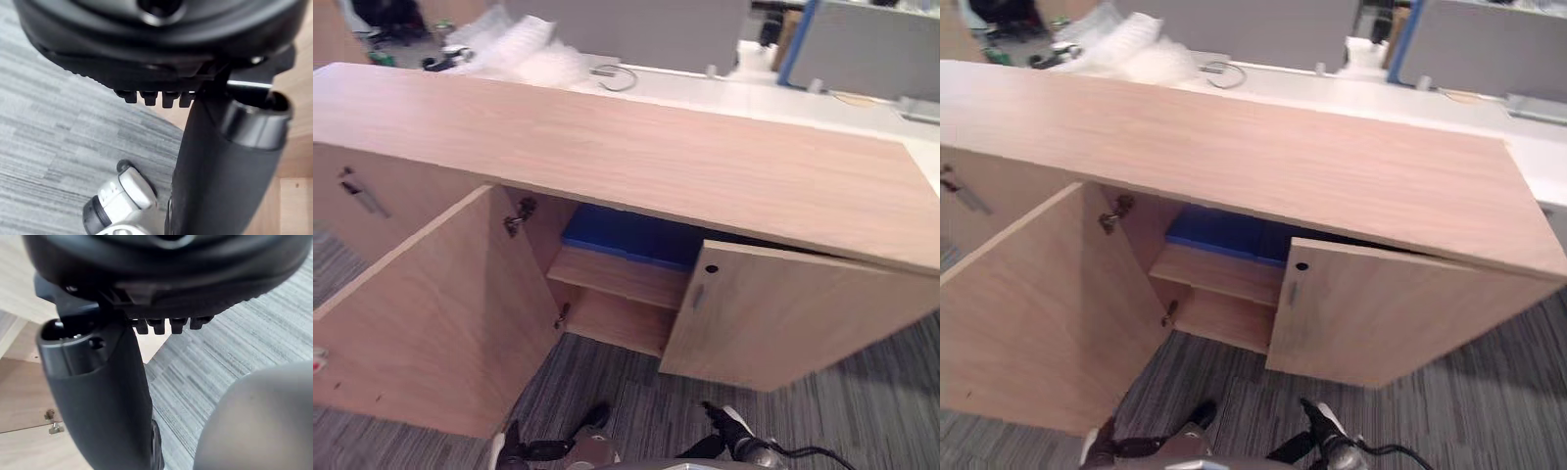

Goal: Walk over to the cabinet, pick up the folder, carry it to the office cabinet, place the folder inside the office cabinet, then close the office cabinet door

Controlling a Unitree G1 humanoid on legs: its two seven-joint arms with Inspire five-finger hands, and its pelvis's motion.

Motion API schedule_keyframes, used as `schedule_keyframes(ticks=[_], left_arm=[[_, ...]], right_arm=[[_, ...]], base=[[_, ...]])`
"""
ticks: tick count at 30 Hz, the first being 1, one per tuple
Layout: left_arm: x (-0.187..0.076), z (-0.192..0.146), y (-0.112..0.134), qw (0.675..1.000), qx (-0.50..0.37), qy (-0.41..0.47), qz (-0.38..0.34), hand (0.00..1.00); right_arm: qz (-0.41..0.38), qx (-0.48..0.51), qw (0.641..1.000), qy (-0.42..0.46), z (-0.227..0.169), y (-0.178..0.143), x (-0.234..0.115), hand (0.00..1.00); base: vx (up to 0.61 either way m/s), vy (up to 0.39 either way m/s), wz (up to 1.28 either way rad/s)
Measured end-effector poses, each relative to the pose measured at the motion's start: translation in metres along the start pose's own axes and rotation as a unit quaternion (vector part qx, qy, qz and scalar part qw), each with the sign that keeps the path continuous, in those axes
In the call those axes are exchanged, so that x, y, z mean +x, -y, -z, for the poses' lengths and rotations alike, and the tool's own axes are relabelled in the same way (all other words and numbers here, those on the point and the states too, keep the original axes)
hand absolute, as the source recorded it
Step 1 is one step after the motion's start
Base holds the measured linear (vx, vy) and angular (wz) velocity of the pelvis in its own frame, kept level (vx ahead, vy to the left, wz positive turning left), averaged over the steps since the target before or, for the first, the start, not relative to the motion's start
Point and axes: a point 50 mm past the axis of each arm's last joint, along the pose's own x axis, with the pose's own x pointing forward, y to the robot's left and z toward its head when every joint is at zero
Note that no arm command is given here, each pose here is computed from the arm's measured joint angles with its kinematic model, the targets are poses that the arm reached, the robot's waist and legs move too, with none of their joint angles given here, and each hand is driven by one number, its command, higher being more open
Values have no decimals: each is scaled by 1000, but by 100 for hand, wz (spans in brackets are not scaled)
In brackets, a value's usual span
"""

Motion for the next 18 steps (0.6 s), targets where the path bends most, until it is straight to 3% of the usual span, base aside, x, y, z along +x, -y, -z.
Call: schedule_keyframes(ticks=[5, 8, 10, 13, 18], left_arm=[[2, -8, -8, 998, -49, 4, -47, 100], [3, -16, -5, 999, 9, 29, -40, 100], [2, -46, 21, 995, 53, 85, 13, 100], [-11, -41, 60, 986, 86, 97, 103, 100], [-17, -32, 80, 980, 86, 85, 157, 100]], right_arm=[[18, 100, 995, -11, 0, -10, -1, 100], [35, 141, 989, -17, 1, -4, 0, 100], [51, 180, 982, -18, -4, 6, 4, 100], [82, 246, 965, -50, 14, 17, 1, 100], [106, 339, 932, -65, 23, 14, -2, 100]], base=[[61, -69, 88], [179, -35, 162], [-17, 27, 202], [84, 84, 71], [36, 46, 41]])
